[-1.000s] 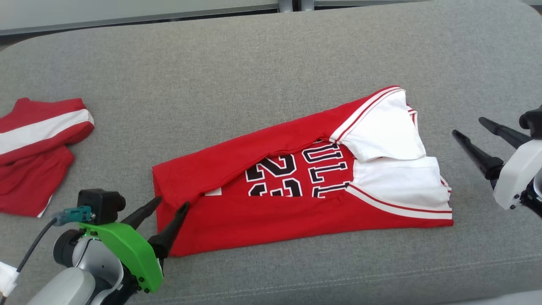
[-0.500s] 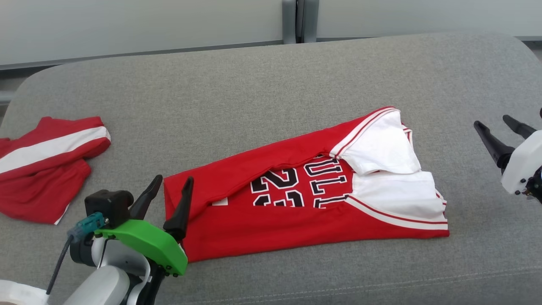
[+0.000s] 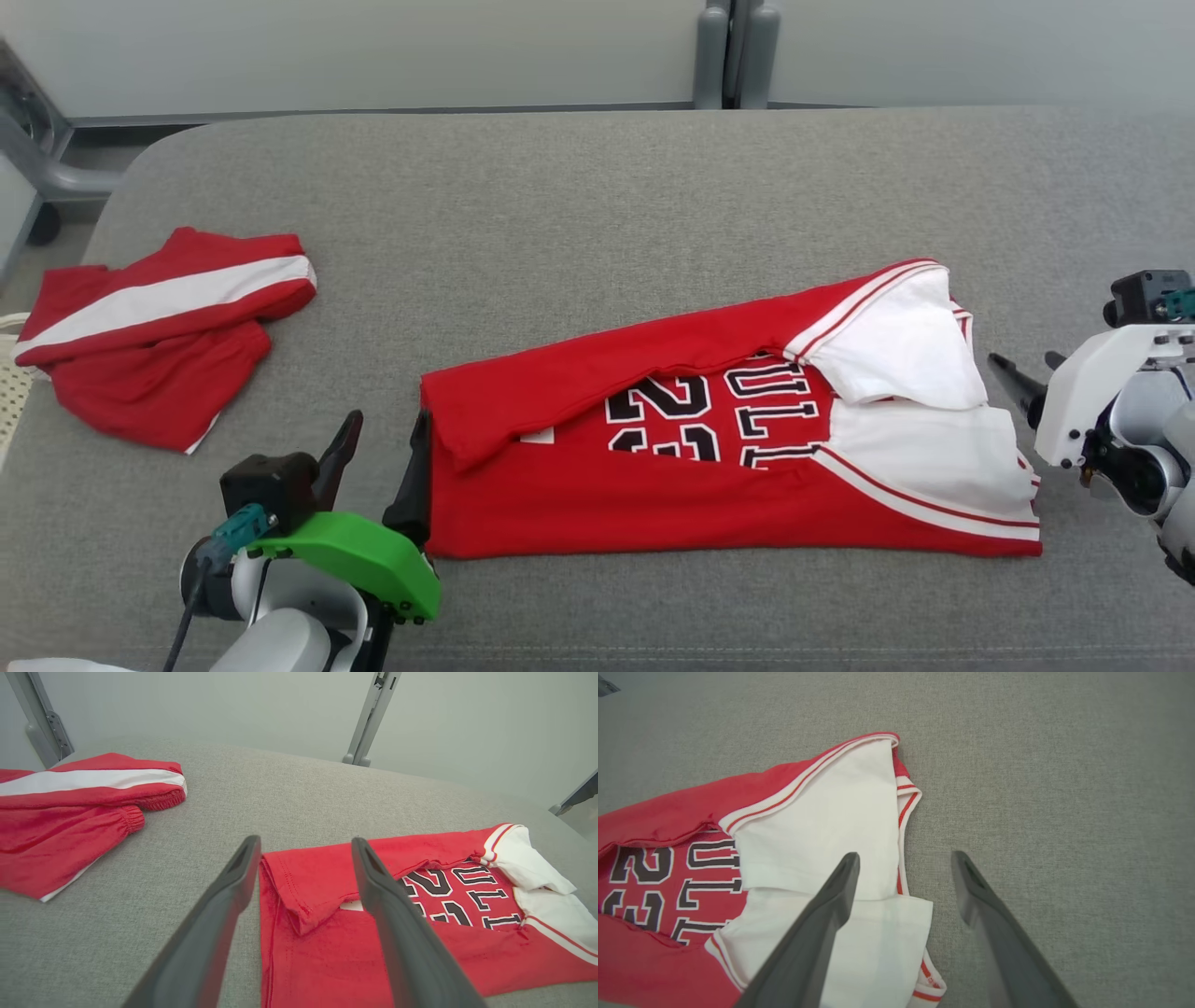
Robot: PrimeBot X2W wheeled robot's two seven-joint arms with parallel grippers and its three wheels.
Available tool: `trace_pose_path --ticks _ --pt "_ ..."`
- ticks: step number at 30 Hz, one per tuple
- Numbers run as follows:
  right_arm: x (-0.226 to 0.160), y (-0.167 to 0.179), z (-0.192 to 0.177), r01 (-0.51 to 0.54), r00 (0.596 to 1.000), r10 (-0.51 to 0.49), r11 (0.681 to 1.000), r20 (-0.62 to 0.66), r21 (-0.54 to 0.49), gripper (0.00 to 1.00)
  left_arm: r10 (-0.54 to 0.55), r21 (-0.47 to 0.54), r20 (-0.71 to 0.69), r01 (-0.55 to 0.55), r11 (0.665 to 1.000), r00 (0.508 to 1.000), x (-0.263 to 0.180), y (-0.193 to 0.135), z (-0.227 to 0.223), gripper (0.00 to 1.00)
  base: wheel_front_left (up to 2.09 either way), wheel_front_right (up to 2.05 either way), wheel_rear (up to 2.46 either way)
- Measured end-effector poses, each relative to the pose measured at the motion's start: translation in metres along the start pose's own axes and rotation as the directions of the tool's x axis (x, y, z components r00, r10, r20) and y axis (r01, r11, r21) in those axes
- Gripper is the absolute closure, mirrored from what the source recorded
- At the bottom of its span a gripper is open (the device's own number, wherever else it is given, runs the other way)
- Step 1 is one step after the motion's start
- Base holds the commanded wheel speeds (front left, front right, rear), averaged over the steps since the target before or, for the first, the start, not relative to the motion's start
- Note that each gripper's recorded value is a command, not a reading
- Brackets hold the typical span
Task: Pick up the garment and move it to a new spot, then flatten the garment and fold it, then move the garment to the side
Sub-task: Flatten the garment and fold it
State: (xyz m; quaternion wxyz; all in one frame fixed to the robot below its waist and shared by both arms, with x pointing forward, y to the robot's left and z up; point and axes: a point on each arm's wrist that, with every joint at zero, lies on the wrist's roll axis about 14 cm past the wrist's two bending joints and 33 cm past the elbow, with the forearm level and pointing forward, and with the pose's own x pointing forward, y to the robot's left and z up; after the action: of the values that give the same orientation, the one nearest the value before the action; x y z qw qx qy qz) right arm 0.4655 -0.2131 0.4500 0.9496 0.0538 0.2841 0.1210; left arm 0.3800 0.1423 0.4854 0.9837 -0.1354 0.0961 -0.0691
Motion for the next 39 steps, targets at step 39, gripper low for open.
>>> trace_pose_path --ticks 39 --pt "0.066 0.036 -0.052 0.021 0.940 0.017 0.994 -0.340 0.106 0.00 0.188 -0.072 0.029 -0.185 0.980 0.982 -0.026 0.053 -0.004 0.00 0.00 0.00 0.00"
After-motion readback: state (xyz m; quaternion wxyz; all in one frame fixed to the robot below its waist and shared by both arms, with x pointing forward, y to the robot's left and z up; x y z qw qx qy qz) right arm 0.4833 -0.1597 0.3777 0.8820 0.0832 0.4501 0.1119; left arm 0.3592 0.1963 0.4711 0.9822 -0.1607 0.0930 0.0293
